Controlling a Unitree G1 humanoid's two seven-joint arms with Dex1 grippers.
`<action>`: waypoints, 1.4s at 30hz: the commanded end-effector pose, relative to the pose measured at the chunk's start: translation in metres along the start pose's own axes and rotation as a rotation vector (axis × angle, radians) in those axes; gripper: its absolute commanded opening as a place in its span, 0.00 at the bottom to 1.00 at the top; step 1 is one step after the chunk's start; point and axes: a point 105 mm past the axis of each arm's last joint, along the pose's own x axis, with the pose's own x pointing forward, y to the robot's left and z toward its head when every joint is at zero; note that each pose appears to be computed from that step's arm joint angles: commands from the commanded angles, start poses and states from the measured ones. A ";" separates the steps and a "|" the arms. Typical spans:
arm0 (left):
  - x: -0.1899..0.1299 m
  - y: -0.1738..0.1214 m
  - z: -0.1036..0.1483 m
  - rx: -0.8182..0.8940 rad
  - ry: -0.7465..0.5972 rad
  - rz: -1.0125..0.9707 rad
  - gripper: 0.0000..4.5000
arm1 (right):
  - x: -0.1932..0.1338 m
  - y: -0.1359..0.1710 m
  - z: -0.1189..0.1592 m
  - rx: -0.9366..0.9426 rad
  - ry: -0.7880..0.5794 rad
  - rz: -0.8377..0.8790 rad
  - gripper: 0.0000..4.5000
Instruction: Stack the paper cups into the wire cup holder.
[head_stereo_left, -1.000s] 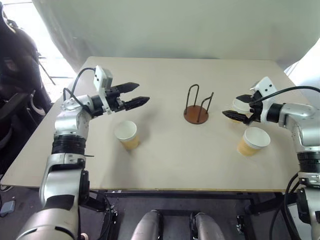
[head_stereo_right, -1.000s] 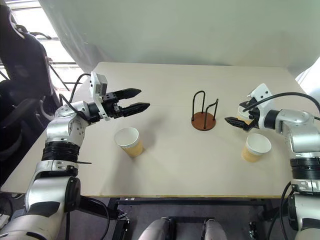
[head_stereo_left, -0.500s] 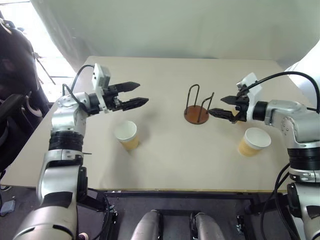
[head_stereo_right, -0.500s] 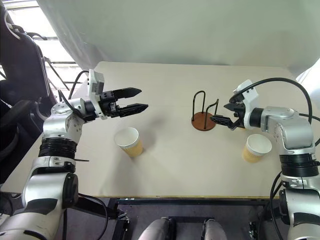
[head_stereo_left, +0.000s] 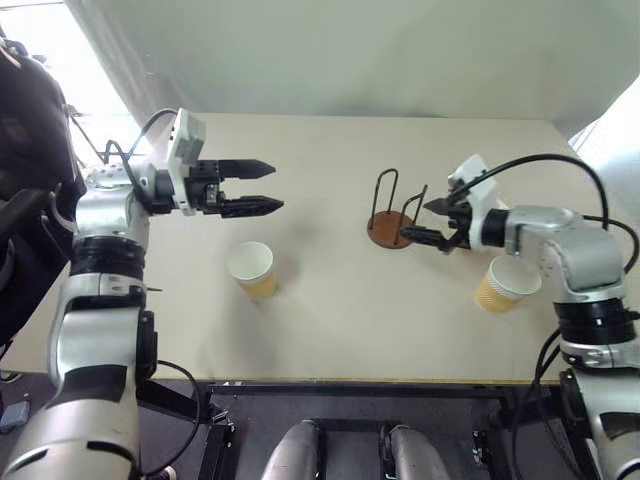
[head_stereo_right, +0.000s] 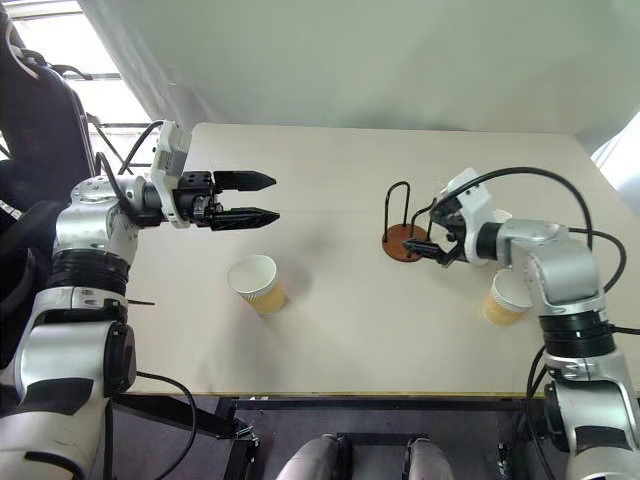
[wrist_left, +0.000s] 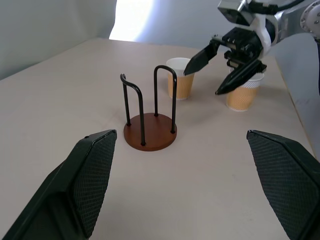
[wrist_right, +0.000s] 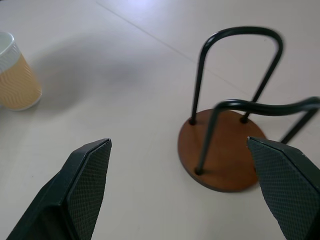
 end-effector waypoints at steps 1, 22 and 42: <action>0.000 -0.002 0.017 0.068 -0.016 -0.029 1.00 | 0.004 0.007 0.008 -0.045 -0.025 -0.025 0.99; 0.002 -0.006 0.027 0.107 -0.015 -0.055 1.00 | 0.022 -0.004 -0.004 -0.143 0.035 -0.146 0.99; 0.003 -0.005 0.028 0.106 -0.013 -0.047 1.00 | 0.042 0.010 0.016 -0.168 -0.031 -0.129 0.99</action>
